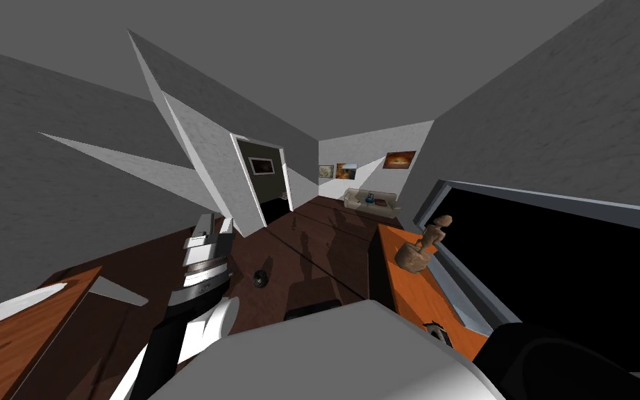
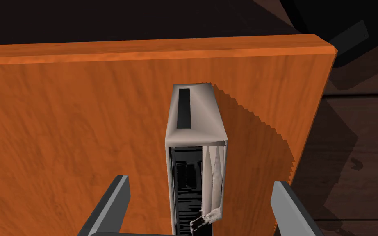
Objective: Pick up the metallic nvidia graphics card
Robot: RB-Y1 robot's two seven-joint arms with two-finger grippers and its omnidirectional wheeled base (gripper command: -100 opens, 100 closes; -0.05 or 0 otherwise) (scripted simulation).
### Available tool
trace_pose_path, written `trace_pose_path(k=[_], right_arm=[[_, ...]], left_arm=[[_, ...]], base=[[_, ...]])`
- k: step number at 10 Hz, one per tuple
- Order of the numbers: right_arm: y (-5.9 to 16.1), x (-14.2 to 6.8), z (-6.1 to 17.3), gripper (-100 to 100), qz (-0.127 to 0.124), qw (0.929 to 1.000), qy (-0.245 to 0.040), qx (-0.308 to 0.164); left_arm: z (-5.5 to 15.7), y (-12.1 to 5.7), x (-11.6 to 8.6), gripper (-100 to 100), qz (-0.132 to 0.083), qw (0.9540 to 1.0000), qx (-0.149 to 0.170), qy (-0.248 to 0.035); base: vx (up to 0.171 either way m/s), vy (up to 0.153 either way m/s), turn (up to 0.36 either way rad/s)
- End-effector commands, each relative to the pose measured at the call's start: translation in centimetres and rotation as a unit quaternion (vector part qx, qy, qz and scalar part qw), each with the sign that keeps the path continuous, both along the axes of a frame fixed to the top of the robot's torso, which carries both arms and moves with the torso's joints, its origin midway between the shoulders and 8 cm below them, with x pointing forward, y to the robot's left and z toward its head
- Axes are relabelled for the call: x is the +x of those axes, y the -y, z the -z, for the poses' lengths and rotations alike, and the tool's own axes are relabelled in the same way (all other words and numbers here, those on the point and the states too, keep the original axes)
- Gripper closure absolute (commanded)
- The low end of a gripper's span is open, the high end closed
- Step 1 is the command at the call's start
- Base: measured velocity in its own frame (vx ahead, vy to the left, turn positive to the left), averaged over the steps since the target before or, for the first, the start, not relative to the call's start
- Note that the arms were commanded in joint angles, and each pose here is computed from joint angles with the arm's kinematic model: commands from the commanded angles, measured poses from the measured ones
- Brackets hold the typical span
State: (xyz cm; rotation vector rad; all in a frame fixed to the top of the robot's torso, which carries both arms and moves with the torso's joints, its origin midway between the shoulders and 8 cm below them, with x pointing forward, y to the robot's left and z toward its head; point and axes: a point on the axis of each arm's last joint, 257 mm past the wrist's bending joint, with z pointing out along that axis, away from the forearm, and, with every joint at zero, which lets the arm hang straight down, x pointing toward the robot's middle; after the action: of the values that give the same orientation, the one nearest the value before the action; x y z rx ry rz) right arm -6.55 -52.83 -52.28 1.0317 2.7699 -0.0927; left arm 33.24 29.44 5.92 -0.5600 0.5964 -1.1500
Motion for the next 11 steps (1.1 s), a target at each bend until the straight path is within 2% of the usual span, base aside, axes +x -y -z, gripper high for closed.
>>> trace_pose_path(k=[1,2,3,7,8,9,11], right_arm=[[0.0,0.0,0.0,-100,0.0,1.0,0.0,0.0],[0.1,0.0,0.0,0,-0.001,1.0,0.0,-0.001],[-0.3,0.0,0.8,-100,0.002,1.0,0.002,-0.001],[-1.5,0.1,2.7,-100,0.008,0.9999,0.007,0.0],[-1.2,0.2,2.3,-100,0.007,1.0,0.007,0.0],[-1.3,0.2,2.3,100,0.007,1.0,0.007,0.0],[-1.2,0.2,2.3,100,0.006,1.0,0.006,-0.001]], left_arm=[[0.0,0.0,0.0,0,0.0,1.0,0.0,0.0],[0.0,0.0,0.0,0,0.0,1.0,0.0,0.0],[0.0,0.0,0.0,0,0.0,1.0,0.0,0.0],[0.0,0.0,0.0,0,0.0,1.0,0.0,0.0],[0.0,0.0,0.0,0,0.0,1.0,0.0,0.0],[0.0,0.0,0.0,0,0.0,1.0,0.0,0.0],[0.0,0.0,0.0,0,0.0,1.0,0.0,0.0]], base=[[0.044,-0.016,0.012],[0.01,-0.004,0.001],[-0.005,-0.018,0.049],[-0.019,-0.039,0.038],[-0.009,-0.016,0.01],[0.0,0.0,0.0],[0.0,0.0,0.0]])
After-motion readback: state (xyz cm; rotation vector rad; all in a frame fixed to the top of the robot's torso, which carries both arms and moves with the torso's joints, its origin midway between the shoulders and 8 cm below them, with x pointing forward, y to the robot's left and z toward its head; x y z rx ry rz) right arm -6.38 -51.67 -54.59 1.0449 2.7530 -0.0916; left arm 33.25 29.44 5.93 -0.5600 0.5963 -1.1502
